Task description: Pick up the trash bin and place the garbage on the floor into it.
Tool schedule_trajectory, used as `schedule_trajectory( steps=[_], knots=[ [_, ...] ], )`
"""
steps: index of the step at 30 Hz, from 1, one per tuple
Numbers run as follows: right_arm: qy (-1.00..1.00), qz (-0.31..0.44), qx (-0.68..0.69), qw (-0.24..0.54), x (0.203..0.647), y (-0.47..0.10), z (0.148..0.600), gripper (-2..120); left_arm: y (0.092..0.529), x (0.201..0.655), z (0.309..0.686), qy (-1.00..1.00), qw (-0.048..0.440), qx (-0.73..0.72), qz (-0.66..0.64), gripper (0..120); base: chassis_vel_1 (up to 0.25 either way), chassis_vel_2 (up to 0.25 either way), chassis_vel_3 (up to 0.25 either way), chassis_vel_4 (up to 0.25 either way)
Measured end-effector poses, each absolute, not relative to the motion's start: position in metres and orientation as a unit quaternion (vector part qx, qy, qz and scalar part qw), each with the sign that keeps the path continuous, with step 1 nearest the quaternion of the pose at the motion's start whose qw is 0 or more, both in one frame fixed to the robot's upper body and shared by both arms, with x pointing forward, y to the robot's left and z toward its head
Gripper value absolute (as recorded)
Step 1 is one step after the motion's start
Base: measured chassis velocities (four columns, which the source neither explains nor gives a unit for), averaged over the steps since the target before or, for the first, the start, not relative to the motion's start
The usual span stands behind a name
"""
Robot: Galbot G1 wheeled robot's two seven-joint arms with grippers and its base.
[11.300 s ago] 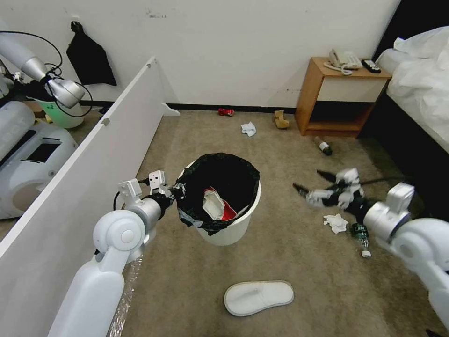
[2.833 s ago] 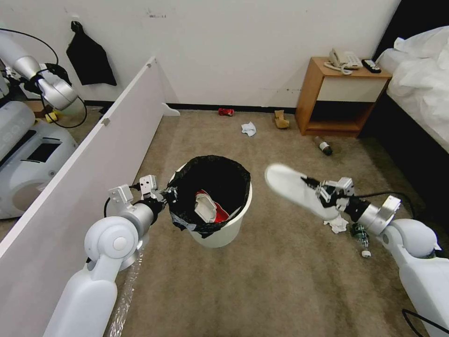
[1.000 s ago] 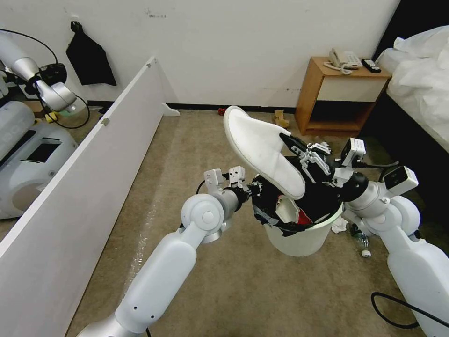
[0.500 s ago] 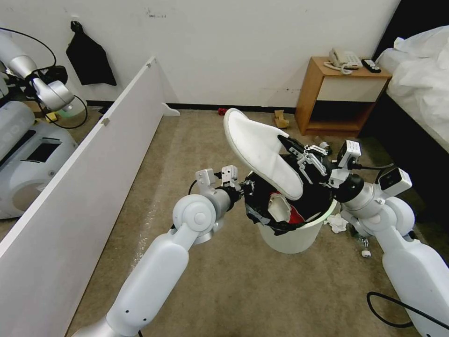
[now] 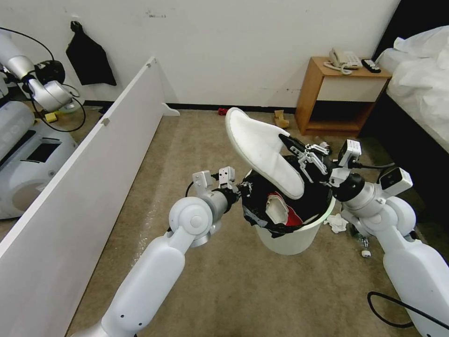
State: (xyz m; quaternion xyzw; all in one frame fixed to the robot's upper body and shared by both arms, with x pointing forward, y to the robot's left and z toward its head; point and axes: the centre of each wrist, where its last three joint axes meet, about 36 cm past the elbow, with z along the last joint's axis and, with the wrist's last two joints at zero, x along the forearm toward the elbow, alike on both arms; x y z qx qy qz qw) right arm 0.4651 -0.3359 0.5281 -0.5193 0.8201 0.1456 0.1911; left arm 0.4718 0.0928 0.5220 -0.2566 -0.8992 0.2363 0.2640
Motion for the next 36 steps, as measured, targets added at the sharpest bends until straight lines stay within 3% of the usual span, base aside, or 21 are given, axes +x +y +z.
schedule_trajectory(
  steps=[14,16,20,21,24,27,36],
  knots=[
    [0.829,0.137,-0.511,0.183,0.466,-0.337,0.525,52,0.098,0.469,0.52,-0.903,0.261,-0.25,0.234,4,0.0,0.0,0.0,0.0],
    [0.845,0.116,-0.5,0.15,0.464,-0.343,0.524,64,0.101,0.469,0.52,-0.905,0.258,-0.247,0.233,4,0.0,0.0,0.0,0.0],
    [0.86,0.08,-0.492,0.113,0.462,-0.354,0.522,73,0.102,0.468,0.52,-0.906,0.256,-0.246,0.231,4,0.0,0.0,0.0,0.0],
    [0.867,0.057,-0.487,0.084,0.46,-0.361,0.521,82,0.103,0.468,0.52,-0.906,0.255,-0.245,0.231,4,0.0,0.0,0.0,0.0],
    [0.871,0.048,-0.483,0.078,0.459,-0.366,0.518,92,0.103,0.468,0.52,-0.907,0.253,-0.244,0.231,4,0.0,0.0,0.0,0.0],
    [0.872,0.051,-0.478,0.09,0.461,-0.366,0.518,99,0.103,0.467,0.519,-0.908,0.251,-0.245,0.231,4,0.0,0.0,0.0,0.0],
    [0.873,0.064,-0.468,0.118,0.461,-0.364,0.527,100,0.111,0.468,0.52,-0.912,0.246,-0.233,0.232,4,0.0,0.0,0.0,0.0]
  ],
)
